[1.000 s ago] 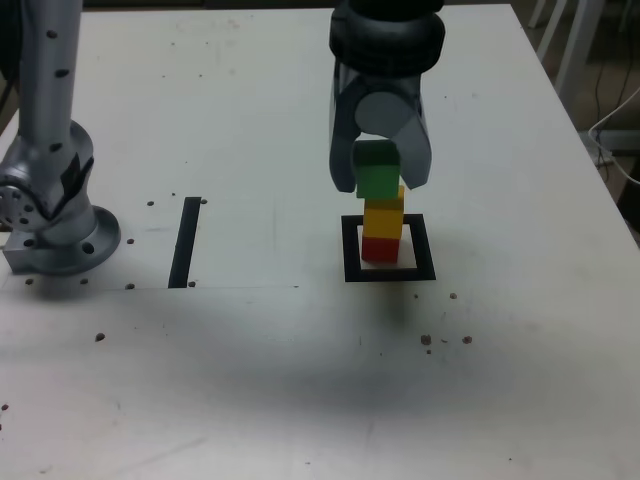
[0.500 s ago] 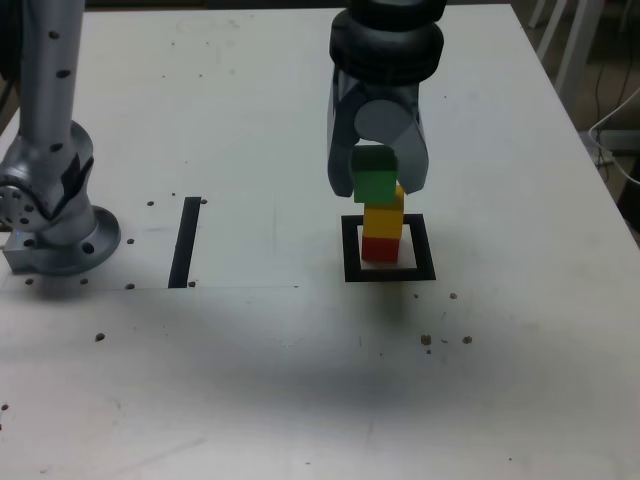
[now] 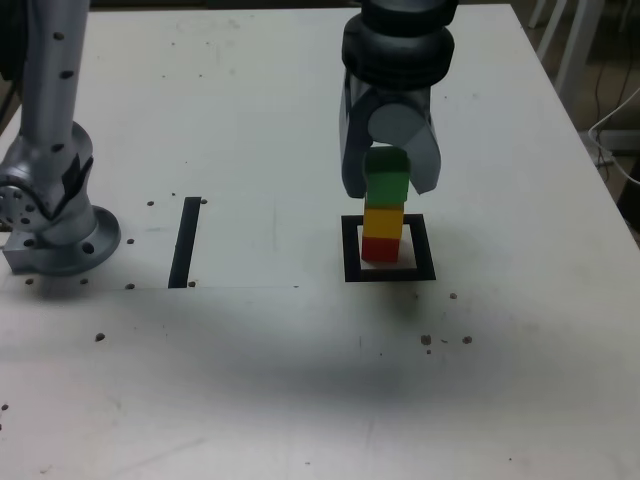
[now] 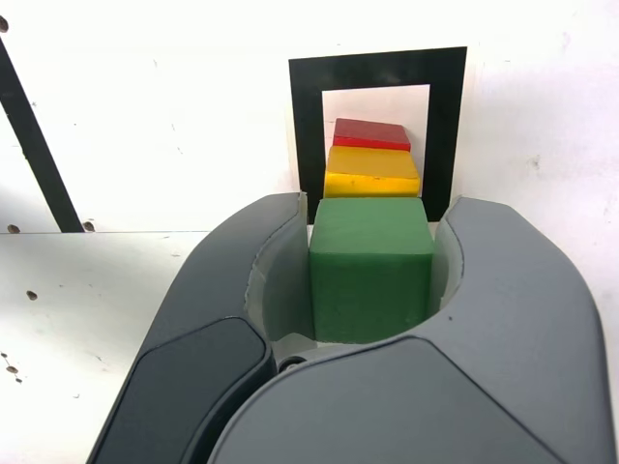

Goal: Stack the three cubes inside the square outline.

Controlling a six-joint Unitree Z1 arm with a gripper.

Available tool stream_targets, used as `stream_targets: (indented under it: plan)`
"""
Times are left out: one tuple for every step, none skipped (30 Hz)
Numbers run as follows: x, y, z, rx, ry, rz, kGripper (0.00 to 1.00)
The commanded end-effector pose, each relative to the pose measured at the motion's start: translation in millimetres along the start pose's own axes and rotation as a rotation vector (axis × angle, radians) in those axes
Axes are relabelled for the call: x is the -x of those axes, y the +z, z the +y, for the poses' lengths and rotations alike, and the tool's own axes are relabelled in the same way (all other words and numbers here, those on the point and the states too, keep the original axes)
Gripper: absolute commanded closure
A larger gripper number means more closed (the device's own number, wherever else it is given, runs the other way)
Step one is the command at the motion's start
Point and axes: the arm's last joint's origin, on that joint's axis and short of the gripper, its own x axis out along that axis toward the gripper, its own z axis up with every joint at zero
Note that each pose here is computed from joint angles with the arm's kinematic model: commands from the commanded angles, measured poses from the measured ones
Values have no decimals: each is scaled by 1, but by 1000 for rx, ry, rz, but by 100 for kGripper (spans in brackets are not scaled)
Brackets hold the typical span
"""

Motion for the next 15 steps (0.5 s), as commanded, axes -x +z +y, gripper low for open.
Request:
stream_targets:
  plan:
    - [0,1,1,7,0,-1,96]
    - [0,1,1,8,-1,-1,96]
    - [0,1,1,9,-1,0,96]
    - [0,1,1,10,-2,1,95]
    - [0,1,1,12,-2,2,94]
    - [-1,0,1,13,-3,3,94]
    - [-1,0,1,14,-4,5,93]
    - [-1,0,1,15,-4,6,92]
    - [-1,0,1,16,-3,8,91]
    - [-1,-1,1,18,-2,10,91]
    - [-2,-1,2,20,-1,12,90]
    - [-2,-1,2,22,0,14,89]
    - [-2,-2,2,25,3,15,88]
    - [-2,-2,3,27,5,17,87]
    - [-2,-2,3,29,8,19,85]
